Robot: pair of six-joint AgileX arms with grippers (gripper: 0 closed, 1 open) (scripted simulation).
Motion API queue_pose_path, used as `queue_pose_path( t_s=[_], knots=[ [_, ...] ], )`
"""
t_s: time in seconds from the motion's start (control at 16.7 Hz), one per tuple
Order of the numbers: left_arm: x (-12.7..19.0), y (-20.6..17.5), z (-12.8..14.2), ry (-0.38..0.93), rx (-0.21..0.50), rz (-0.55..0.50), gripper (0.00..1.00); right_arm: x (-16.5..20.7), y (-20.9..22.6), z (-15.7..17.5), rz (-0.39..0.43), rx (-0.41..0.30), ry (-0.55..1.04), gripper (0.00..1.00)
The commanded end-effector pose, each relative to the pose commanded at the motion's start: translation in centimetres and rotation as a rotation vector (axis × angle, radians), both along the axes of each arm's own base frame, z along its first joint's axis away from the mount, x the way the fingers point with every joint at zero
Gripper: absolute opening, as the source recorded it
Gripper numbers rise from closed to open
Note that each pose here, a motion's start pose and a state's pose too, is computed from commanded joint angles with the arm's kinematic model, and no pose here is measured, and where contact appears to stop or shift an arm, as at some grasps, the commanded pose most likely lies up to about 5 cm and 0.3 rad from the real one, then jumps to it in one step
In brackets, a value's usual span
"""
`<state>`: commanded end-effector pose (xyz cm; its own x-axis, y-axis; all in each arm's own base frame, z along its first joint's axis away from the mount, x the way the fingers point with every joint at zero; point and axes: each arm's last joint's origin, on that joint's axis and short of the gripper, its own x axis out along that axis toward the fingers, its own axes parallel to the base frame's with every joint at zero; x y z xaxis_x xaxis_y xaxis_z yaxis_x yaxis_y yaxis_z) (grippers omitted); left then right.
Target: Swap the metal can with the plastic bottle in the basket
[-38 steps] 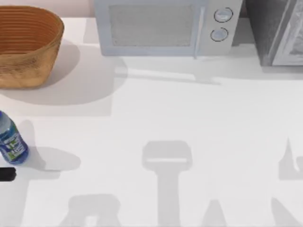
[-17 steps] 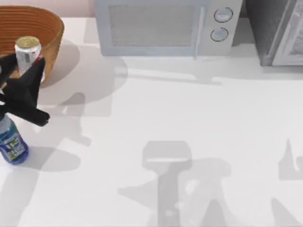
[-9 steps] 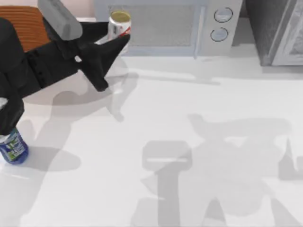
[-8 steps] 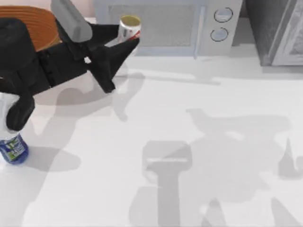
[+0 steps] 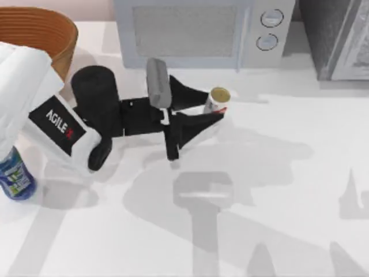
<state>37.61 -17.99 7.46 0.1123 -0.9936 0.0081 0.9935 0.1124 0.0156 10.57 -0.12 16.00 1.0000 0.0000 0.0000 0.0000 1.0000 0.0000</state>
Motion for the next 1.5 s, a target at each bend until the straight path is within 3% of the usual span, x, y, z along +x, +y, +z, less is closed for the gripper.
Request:
queue_pose_path(
  t_s=[0.3,0.66,1.44,1.5],
  knots=[
    [-0.1,-1.6,-5.2,0.014,0.007,-0.124,0.0,0.0,0.0,0.0,0.0,0.0,0.0,1.0],
    [-0.2,-1.7,-5.7,0.016,0.007,-0.133,0.0,0.0,0.0,0.0,0.0,0.0,0.0,1.0],
    [-0.2,-1.7,-5.7,0.016,0.007,-0.133,0.98,0.0,0.0,0.0,0.0,0.0,0.0,1.0],
    [-0.2,-1.7,-5.7,0.016,0.007,-0.133,1.0,0.0,0.0,0.0,0.0,0.0,0.0,1.0]
  ],
)
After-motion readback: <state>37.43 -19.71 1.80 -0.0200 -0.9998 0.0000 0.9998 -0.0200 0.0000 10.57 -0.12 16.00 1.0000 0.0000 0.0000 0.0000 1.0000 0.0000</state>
